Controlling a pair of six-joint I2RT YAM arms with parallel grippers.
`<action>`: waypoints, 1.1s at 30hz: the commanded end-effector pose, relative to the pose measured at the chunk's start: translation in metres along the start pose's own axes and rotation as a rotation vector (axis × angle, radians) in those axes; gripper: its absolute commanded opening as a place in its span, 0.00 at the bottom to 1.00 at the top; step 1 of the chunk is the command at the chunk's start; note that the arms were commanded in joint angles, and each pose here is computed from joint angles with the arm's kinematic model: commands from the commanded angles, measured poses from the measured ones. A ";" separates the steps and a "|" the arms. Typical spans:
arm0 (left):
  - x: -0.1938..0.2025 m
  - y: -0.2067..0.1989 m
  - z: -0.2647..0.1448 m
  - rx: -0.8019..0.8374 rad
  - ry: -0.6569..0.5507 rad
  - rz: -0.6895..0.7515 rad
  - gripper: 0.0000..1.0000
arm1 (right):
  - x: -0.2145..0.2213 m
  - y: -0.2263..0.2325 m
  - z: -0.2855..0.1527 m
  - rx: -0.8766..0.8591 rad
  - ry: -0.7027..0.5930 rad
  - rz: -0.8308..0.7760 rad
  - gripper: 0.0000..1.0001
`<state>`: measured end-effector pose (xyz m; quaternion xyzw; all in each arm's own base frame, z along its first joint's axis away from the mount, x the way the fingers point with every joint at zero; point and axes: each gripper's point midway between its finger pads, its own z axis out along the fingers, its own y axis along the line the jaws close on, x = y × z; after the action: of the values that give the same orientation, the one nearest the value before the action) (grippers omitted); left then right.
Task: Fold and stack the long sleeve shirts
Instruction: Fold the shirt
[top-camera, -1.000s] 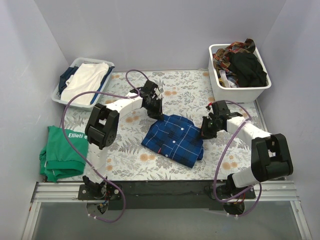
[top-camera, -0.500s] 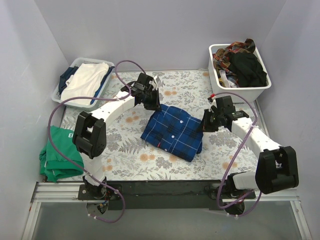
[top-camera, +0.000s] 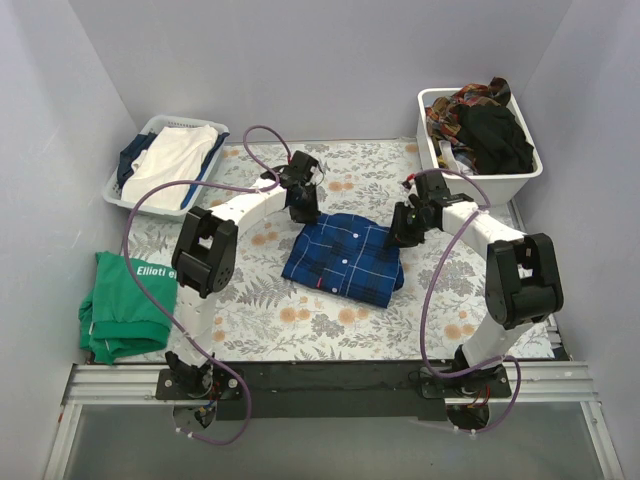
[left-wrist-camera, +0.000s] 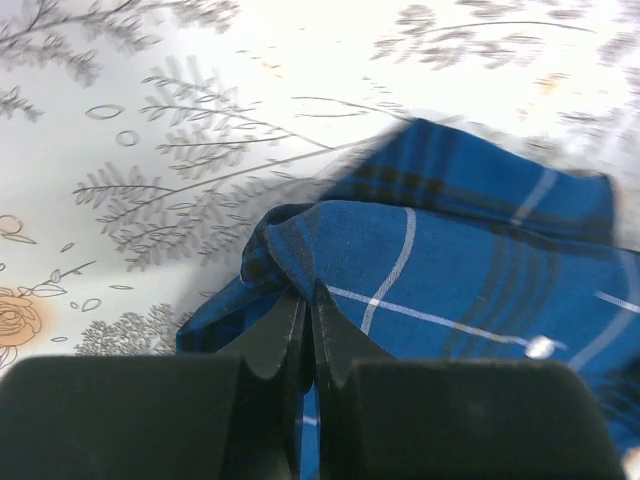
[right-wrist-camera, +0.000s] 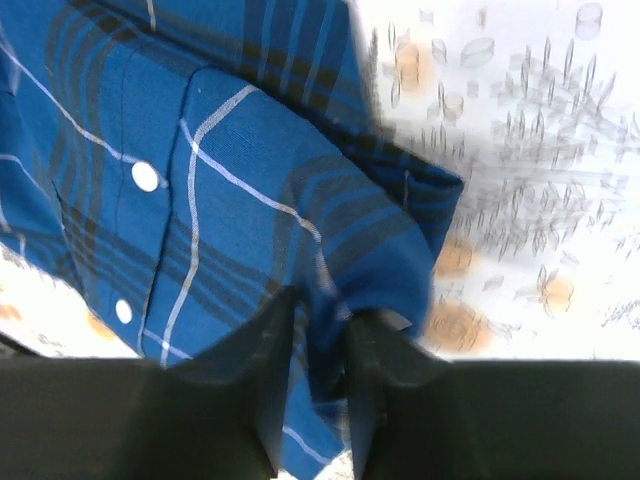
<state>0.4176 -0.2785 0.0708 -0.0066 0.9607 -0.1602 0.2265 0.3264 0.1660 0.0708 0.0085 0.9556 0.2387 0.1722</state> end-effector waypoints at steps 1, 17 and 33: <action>-0.007 0.020 -0.005 -0.140 -0.045 -0.054 0.00 | -0.039 0.015 -0.001 -0.031 -0.075 -0.027 0.41; -0.038 0.014 -0.056 -0.130 -0.168 0.004 0.79 | -0.012 0.004 -0.038 0.039 -0.100 -0.042 0.85; -0.023 0.002 -0.091 -0.036 -0.127 0.019 0.82 | 0.049 0.005 -0.002 -0.170 0.019 -0.025 0.93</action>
<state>0.4135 -0.2470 0.1387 -0.0208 0.9489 -0.1199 0.2912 0.2714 0.1546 0.0578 0.0033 0.9545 0.2556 0.1535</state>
